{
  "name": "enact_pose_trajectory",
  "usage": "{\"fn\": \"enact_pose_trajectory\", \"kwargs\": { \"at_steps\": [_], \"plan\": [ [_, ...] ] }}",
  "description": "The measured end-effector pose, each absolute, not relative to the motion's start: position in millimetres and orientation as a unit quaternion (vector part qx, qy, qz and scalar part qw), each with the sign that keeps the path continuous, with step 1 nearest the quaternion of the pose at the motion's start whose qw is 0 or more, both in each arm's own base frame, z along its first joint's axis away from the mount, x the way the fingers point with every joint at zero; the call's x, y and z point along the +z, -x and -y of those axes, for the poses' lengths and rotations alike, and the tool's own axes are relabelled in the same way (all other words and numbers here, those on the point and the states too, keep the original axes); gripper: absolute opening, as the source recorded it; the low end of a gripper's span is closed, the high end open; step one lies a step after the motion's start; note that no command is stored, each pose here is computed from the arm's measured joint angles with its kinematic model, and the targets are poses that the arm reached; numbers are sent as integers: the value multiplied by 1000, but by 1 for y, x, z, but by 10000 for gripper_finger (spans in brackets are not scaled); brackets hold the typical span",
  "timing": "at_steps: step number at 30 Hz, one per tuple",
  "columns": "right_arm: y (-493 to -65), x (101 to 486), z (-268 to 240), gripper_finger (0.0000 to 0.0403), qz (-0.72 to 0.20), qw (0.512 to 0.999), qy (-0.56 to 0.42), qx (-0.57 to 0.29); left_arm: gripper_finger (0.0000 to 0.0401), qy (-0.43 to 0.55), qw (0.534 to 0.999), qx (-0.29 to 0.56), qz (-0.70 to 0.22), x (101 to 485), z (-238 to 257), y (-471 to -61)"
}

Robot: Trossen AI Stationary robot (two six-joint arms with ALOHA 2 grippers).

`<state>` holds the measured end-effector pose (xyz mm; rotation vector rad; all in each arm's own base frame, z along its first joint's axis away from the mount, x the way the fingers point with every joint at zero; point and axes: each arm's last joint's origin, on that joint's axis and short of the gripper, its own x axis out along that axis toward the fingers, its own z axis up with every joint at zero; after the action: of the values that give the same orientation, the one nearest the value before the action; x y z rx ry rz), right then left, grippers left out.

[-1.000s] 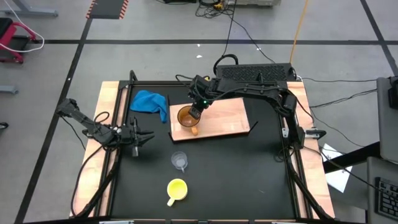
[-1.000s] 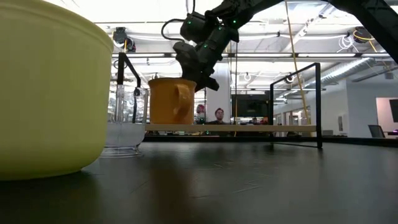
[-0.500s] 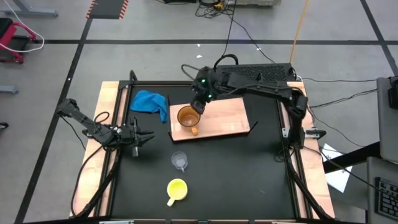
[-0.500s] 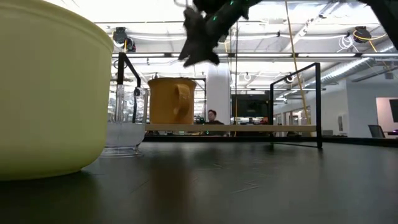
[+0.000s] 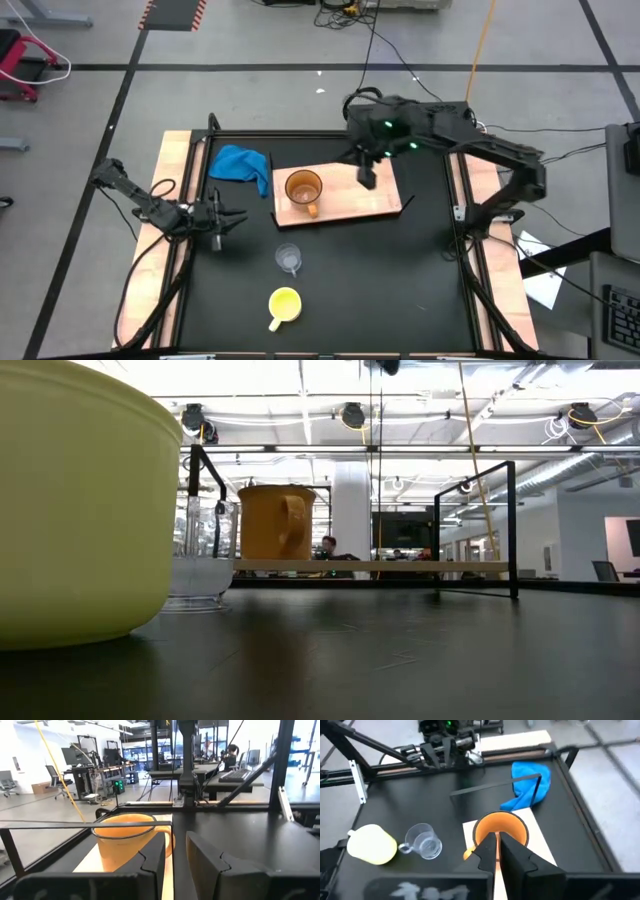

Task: Stack small to large cups/mugs on shelf
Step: Put the yellow mug on the shelf

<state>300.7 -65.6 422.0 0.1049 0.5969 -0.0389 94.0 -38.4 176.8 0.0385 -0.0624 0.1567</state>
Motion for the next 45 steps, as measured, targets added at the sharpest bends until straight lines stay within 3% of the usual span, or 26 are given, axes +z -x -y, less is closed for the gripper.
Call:
{"fn": "enact_pose_trajectory", "kwargs": {
  "at_steps": [8,18,29,38,45],
  "plan": [
    [-245,408,27,1,-229,973,-18,-20,81,-13,995,78,54,182,38,-94],
    [-202,347,-4,0,-163,986,-26,40,81,5,996,75,55,182,38,-94],
    [-175,282,-25,0,-128,990,-37,55,81,6,996,75,53,182,38,-94],
    [-156,245,-33,0,-32,995,-43,89,81,12,996,73,44,179,38,-94],
    [-149,225,-31,0,-9,995,-42,90,81,8,997,72,25,175,39,-94]
  ]
}}
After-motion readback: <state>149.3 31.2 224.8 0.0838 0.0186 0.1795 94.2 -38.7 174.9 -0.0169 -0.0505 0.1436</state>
